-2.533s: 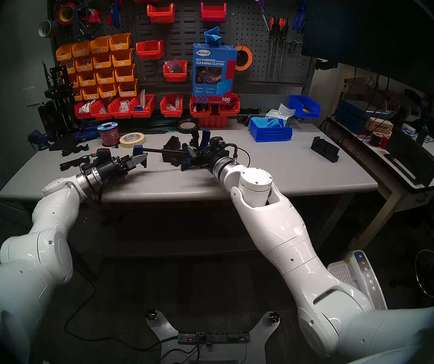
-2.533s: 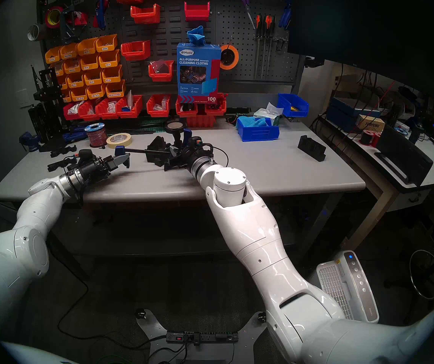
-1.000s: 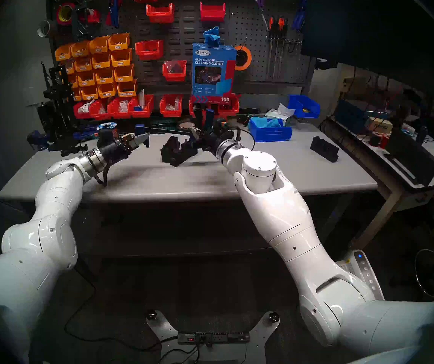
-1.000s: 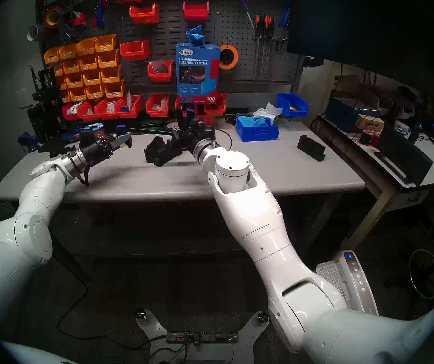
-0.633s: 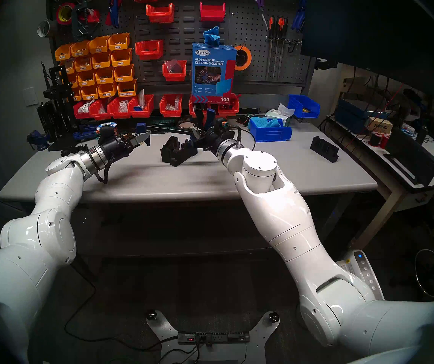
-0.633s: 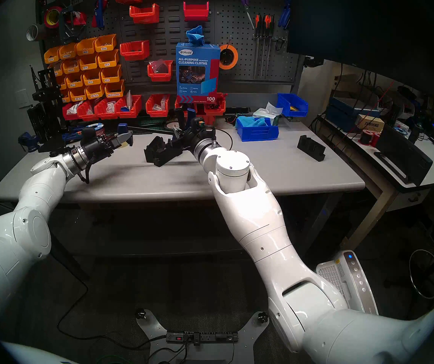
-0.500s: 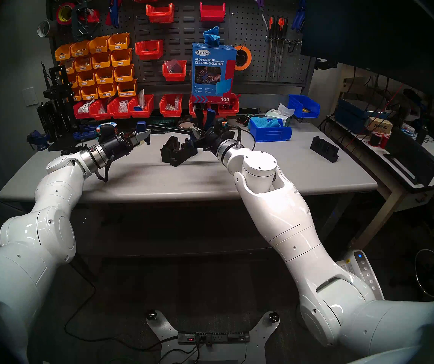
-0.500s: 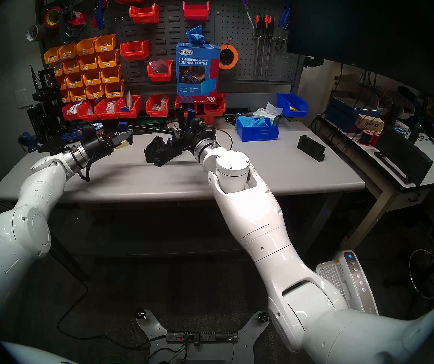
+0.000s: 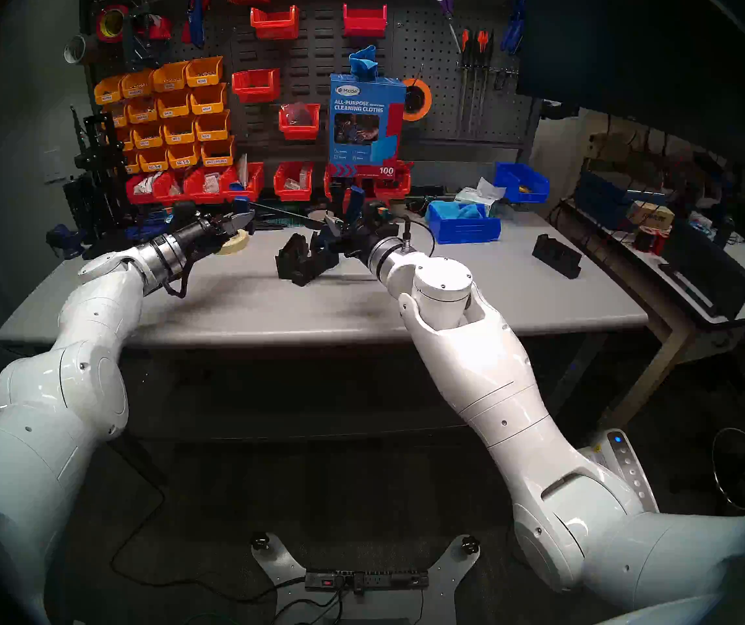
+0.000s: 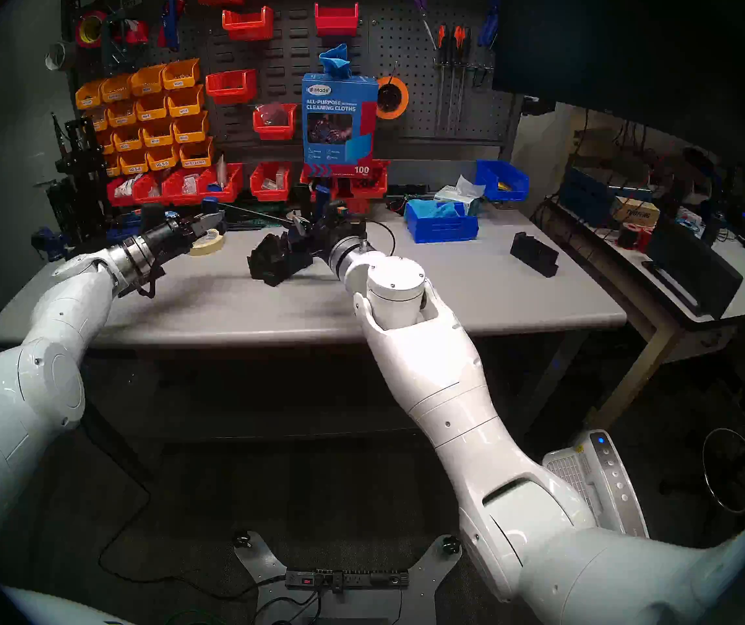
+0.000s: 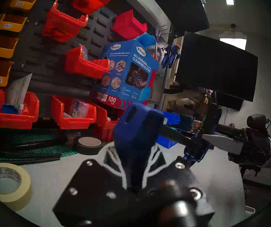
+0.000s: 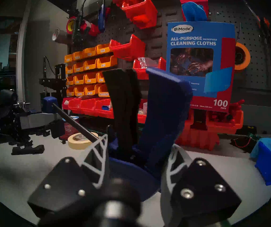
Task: Clamp the two 3D printed pieces together with the clamp
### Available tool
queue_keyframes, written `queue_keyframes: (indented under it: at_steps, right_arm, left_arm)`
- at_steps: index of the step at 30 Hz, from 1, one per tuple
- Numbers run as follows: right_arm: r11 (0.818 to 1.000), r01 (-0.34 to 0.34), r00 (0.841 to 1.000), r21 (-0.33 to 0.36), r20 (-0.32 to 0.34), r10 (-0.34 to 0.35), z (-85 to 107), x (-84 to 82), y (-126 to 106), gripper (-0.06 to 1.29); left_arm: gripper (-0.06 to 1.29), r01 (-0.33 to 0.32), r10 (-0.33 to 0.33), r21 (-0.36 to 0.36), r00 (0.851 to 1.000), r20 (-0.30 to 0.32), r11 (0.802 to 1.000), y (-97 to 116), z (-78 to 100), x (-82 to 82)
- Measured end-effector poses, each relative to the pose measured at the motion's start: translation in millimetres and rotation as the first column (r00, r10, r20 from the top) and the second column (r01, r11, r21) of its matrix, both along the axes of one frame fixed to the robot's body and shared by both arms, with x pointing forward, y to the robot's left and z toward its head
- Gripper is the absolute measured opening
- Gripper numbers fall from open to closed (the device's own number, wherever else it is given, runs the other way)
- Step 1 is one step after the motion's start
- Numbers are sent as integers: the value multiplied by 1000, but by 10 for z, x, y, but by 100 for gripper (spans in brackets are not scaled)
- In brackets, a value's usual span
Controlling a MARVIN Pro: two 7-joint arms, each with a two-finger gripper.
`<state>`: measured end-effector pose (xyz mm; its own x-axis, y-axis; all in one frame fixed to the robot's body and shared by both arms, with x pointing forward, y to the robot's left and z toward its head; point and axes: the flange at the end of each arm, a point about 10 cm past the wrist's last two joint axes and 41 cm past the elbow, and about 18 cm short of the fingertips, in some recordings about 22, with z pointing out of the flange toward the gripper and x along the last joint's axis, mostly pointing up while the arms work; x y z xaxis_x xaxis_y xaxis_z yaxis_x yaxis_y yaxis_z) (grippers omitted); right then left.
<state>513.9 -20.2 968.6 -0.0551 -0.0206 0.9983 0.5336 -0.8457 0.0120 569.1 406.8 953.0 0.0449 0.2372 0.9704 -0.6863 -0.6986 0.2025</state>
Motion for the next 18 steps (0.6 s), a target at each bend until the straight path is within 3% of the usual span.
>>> queue_keyframes:
  at_steps: [6,9,18]
  right_arm:
    - [1000,-1,1000,-7,1,1,-1,8,7,38]
    - [1000,0,1000,-12,3,0,0,12,5,25]
    - [1000,5,1000,-27,9,-5,-4,17,0,25]
  left_arm:
    - [8,-11,11,-9,1000,-22,1000,1,3,32]
    - [8,-12,11,-12,1000,-29,1000,-4,-8,38]
    - [8,-12,11,-14,999,-36,1000,-16,-27,53]
